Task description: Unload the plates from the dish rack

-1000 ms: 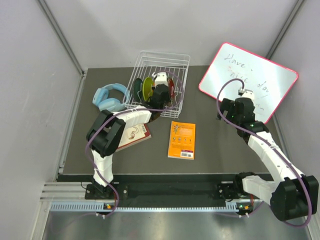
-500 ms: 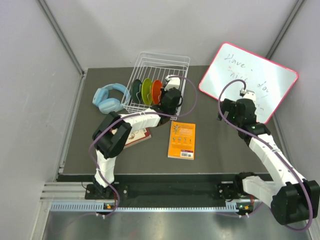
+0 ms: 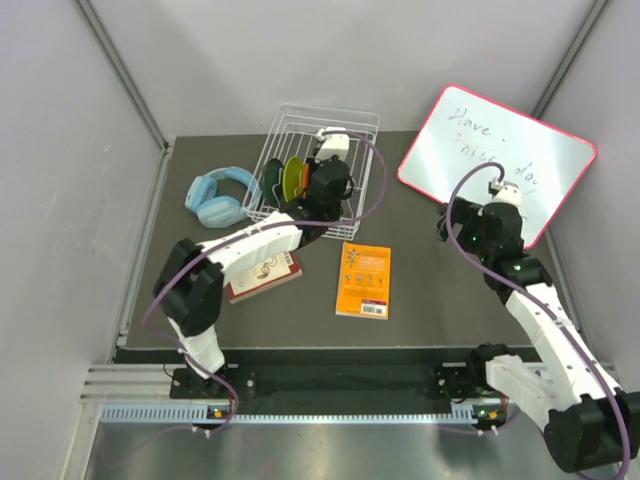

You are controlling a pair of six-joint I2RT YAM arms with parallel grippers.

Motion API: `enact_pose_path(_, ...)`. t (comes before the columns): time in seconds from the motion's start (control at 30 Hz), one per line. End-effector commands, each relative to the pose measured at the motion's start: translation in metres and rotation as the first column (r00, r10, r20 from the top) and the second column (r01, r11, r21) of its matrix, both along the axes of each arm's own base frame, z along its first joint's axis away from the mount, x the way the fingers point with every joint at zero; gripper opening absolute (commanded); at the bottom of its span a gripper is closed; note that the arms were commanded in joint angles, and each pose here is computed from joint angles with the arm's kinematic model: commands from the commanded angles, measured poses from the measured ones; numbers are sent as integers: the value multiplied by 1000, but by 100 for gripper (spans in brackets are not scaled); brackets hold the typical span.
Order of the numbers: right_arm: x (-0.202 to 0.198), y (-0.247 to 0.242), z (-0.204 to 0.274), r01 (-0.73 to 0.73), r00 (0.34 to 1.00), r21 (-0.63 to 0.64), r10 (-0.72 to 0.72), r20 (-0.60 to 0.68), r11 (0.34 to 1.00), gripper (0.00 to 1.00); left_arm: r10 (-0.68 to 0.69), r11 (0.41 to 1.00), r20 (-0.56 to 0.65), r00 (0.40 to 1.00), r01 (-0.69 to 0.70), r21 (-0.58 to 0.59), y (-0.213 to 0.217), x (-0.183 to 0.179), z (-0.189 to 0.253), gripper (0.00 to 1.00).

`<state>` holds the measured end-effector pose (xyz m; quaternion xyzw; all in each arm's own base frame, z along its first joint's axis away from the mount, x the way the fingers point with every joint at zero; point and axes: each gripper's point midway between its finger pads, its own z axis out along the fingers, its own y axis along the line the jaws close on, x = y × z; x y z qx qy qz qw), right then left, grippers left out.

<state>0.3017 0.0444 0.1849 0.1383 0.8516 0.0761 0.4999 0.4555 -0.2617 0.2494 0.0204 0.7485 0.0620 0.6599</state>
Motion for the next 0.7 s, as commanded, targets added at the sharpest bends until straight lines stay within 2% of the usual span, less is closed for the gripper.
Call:
enact_pose_path(0.0,-5,23,12,-98,994,84,94,53,992,100,-50,978,90,995,67,-198,13,-29,79,0)
enact_pose_path(0.03,-6,27,13,-120,992,102,114,62,988,100,-124,962,87,988,141,-232,5,-37,87,0)
enact_pose_path(0.1,-6,43,21,-187,980,163,171,106,969,100,-207,926,43,977,210,-314,-8,-49,77,0)
enact_pose_path(0.13,-7,48,19,-208,975,183,190,114,961,100,-298,886,35,954,290,-362,-20,-62,79,0)
enact_pose_path(0.17,-4,55,27,-240,965,202,210,160,950,100,-341,855,0,940,311,-416,-27,-71,60,0)
enact_pose_path(0.23,-10,73,27,-321,942,271,278,188,907,100,-436,779,10,900,383,-497,-42,-87,58,0)
enact_pose_path(0.27,-10,79,30,-348,932,293,295,210,890,100,-512,726,-20,859,420,-545,-55,-100,40,0)
enact_pose_path(0.3,-11,90,40,-399,910,327,326,257,857,100,-533,704,-27,846,425,-569,-59,-105,36,0)
enact_pose_path(0.4,-15,103,49,-459,879,364,356,316,811,100,-586,650,-57,808,427,-628,-70,-115,18,0)
enact_pose_path(0.47,-17,105,48,-467,875,373,358,326,802,100,-598,632,-66,798,420,-651,-74,-118,9,0)
enact_pose_path(0.67,-14,110,37,-470,877,389,367,311,793,100,-659,529,-9,752,455,-716,-87,-130,14,0)
